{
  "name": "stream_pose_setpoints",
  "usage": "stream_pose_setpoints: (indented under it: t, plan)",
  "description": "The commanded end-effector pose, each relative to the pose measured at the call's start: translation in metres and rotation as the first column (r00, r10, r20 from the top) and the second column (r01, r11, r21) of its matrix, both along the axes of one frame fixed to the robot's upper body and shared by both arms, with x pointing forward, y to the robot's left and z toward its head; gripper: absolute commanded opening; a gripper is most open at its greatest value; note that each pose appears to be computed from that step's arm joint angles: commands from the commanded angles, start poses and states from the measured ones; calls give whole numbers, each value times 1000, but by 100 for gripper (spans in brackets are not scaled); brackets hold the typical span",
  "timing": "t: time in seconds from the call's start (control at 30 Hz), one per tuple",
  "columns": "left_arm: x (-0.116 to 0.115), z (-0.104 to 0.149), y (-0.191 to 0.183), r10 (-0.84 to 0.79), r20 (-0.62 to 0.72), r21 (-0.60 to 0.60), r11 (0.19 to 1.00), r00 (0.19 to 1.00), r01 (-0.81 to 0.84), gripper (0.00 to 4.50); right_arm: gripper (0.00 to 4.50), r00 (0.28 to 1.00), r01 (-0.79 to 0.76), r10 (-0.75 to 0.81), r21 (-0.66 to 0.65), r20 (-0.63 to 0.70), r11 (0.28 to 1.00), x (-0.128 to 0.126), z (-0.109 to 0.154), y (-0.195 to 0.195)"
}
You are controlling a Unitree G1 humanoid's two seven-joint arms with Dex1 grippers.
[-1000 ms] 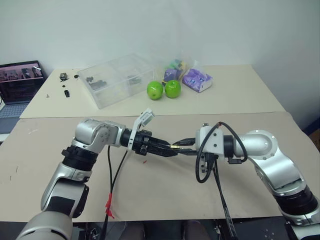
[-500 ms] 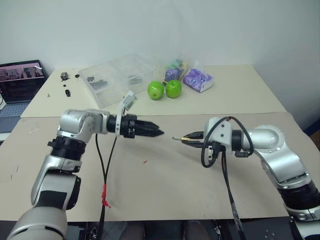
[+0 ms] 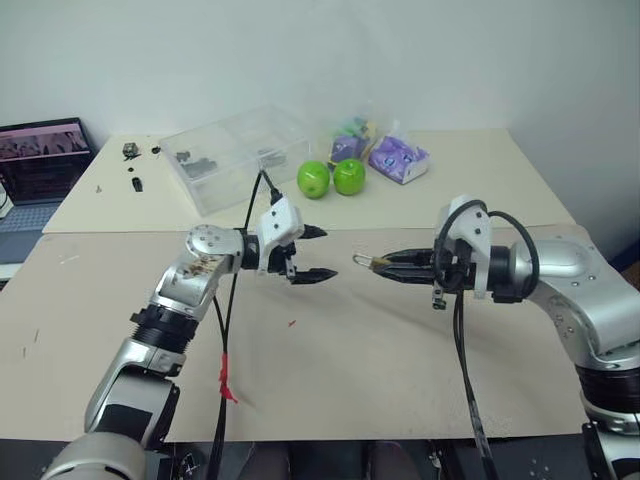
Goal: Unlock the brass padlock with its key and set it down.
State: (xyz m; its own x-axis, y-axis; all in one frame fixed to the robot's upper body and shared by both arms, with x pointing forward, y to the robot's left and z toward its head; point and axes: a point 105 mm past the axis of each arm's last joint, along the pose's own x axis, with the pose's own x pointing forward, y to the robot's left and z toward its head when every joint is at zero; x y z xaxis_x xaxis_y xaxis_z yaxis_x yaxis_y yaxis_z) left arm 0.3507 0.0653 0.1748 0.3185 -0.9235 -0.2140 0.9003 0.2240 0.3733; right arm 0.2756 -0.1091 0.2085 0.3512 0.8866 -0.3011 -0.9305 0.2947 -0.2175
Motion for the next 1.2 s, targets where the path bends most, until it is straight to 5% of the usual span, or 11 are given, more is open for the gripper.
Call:
stream_pose_setpoints:
  t: [0.03,0.97,1.07,1.2]
  plan:
    - [-5,14,-8,-11,3,-93,996,1000,11,432,16,999,-18,16,41,32,999,-8,26,4]
    - [-28,15,-17,-80,-244,-161,986,966,41,442,16,999,5,-5,0,39,1000,-1,23,2]
    - [-29,17,-16,-95,-249,-159,986,964,56,375,16,999,2,-2,-2,46,1000,-1,25,2]
    - [-25,22,-18,-88,-247,-174,984,965,45,227,16,999,-3,4,-6,54,1000,-1,27,3]
